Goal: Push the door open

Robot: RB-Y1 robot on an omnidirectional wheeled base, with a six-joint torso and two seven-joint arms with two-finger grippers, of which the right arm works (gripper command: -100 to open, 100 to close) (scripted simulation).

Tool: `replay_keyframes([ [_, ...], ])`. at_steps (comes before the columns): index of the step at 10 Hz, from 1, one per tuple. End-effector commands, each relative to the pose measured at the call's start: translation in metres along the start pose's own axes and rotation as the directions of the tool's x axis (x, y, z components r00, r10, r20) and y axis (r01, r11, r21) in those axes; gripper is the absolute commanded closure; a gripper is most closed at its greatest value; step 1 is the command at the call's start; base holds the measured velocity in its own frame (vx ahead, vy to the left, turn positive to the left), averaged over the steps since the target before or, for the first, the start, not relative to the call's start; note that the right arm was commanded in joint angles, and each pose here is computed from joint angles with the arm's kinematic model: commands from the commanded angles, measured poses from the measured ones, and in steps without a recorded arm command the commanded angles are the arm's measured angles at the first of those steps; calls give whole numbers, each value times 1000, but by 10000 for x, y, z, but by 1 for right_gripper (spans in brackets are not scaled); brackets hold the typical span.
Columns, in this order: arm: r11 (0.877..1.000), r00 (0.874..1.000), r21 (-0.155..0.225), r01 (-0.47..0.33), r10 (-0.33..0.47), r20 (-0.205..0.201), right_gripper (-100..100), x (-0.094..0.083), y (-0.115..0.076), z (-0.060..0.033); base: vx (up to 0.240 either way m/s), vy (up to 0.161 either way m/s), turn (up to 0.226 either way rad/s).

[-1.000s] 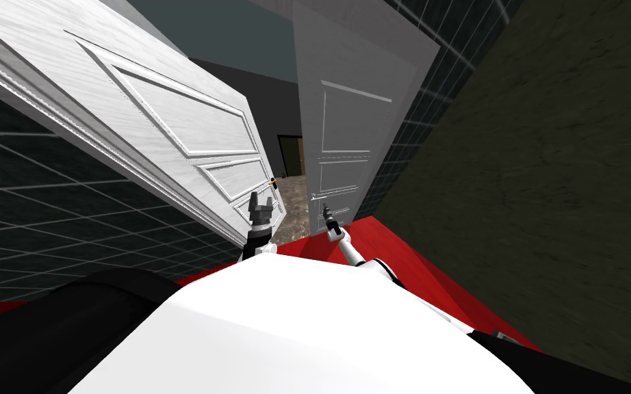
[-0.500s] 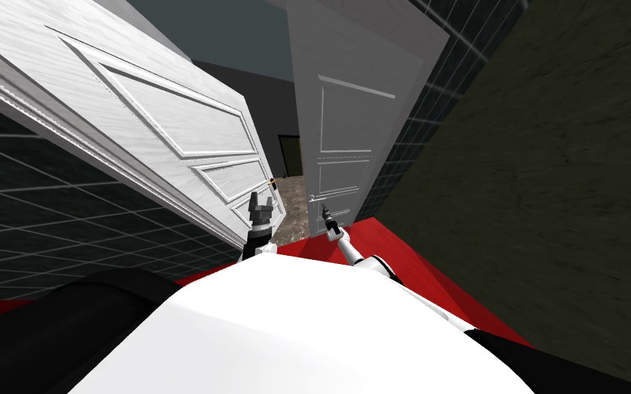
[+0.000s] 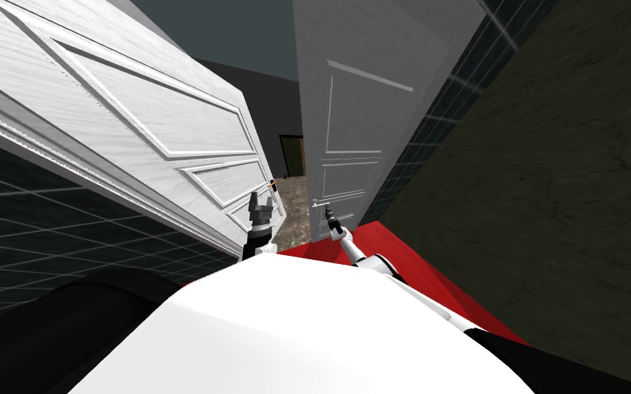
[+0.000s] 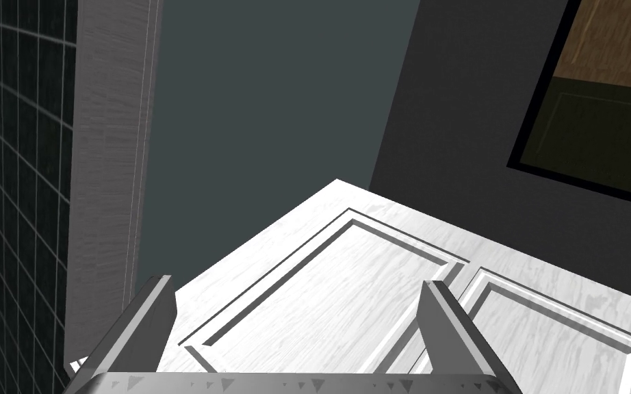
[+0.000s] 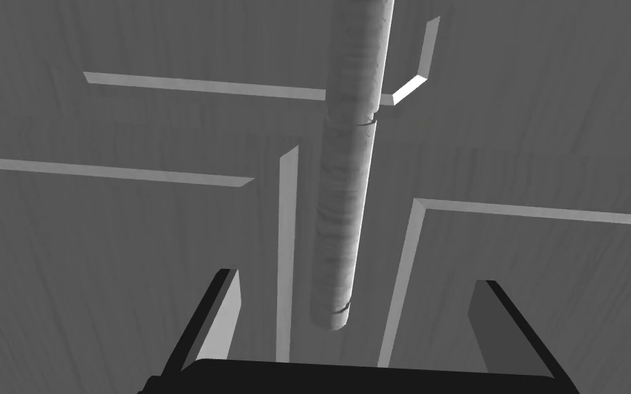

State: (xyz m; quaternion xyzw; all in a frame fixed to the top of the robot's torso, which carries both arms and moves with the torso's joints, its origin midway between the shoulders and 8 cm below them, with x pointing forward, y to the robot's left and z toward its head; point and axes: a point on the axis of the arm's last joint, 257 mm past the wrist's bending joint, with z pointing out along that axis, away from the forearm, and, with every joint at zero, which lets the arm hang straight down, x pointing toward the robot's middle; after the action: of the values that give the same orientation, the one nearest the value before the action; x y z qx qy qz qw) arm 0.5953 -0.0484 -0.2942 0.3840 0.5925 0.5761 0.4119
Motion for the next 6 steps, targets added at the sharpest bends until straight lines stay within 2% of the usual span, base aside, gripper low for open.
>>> replay_keyframes([
  [1,1000,1000,-1,-9,9,0,-100,34,-3,2,179,111,28],
  [3,999,999,-6,-38,38,-10,-100,206,18,24,179,73,17],
  [4,1000,1000,-4,-28,28,-7,-100,156,1,17,93,33,6],
  [5,1000,1000,-4,-28,28,-7,100,156,1,17,-15,-3,-6],
  [6,1000,1000,-4,-28,28,-7,100,156,1,17,-26,-12,9],
])
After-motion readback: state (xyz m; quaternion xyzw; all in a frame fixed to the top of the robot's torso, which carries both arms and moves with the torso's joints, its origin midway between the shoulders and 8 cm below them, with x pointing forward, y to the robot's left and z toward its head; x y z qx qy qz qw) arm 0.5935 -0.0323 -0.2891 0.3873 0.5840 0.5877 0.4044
